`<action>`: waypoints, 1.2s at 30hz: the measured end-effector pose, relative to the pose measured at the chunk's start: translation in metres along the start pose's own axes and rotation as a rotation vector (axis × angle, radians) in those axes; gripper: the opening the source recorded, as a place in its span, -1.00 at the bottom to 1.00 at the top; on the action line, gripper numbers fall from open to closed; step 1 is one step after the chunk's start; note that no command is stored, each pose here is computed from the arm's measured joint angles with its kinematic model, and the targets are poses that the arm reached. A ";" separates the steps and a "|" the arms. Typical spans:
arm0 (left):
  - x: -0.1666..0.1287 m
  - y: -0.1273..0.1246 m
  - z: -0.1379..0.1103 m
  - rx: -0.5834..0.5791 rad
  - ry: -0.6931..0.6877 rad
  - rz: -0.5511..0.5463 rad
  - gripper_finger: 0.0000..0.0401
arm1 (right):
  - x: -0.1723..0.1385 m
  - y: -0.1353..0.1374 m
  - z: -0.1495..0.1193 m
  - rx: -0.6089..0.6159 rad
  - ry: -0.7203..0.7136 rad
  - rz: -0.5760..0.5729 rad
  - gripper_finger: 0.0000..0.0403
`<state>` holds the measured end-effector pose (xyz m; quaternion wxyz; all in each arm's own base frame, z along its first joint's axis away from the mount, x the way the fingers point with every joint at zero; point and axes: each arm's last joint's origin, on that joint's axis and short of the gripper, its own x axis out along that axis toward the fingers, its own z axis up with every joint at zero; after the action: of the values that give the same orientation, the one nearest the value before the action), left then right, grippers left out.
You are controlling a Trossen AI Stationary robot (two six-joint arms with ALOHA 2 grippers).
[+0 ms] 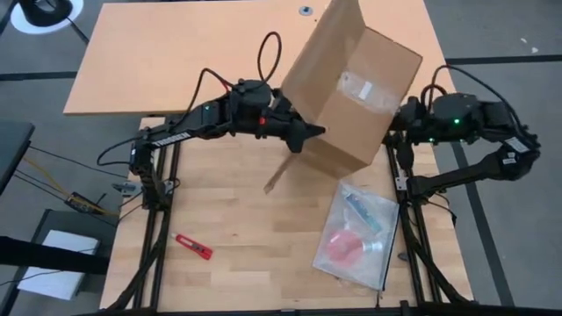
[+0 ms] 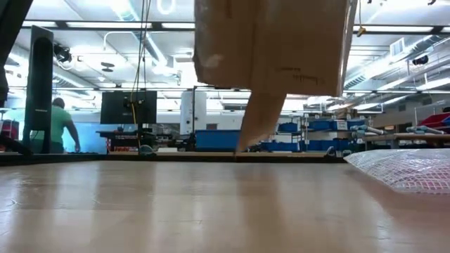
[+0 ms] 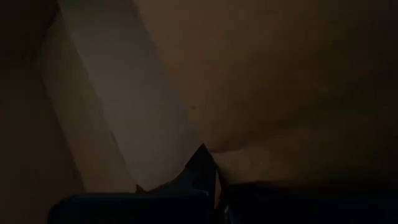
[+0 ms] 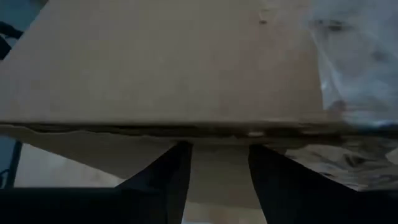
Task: Unpack boxes
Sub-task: Break down cardboard box until it is fully flat
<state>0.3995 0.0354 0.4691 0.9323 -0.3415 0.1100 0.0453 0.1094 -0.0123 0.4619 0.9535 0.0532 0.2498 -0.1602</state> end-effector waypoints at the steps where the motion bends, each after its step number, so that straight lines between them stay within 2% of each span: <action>1: 0.002 0.002 -0.002 -0.004 0.012 0.013 -0.87 | 0.003 0.001 0.001 -0.005 0.023 -0.003 -0.18; 9: 0.024 0.019 -0.022 -0.096 0.118 0.128 -0.87 | 0.029 0.006 -0.016 -0.053 0.374 -0.010 -0.19; 14: 0.027 0.022 -0.029 -0.113 0.120 0.204 -0.81 | 0.050 0.010 -0.022 -0.082 0.445 -0.044 -0.19; 17: 0.028 0.024 -0.030 -0.120 0.125 0.218 -0.68 | 0.058 0.010 -0.028 -0.099 0.479 -0.064 -0.20; 21: 0.026 0.022 -0.028 -0.119 0.134 0.212 -0.42 | 0.061 0.011 -0.031 -0.110 0.499 -0.055 -0.20; 24: 0.013 0.020 -0.020 -0.110 0.142 0.225 -0.29 | 0.062 0.012 -0.030 -0.107 0.482 -0.045 -0.20; 30: -0.028 0.014 -0.002 0.054 0.098 0.407 -0.24 | 0.062 0.012 -0.026 -0.086 0.430 -0.039 -0.20; 33: -0.041 0.016 -0.001 0.135 0.182 0.448 -0.24 | 0.063 0.013 -0.023 -0.078 0.396 -0.032 -0.20; 36: -0.052 0.021 -0.002 0.160 0.281 0.414 -0.24 | 0.065 0.014 -0.020 -0.072 0.369 -0.027 -0.20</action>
<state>0.3453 0.0494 0.4671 0.9029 -0.2398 0.3090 0.1784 0.1578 -0.0137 0.4126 0.8906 0.0440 0.4266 -0.1512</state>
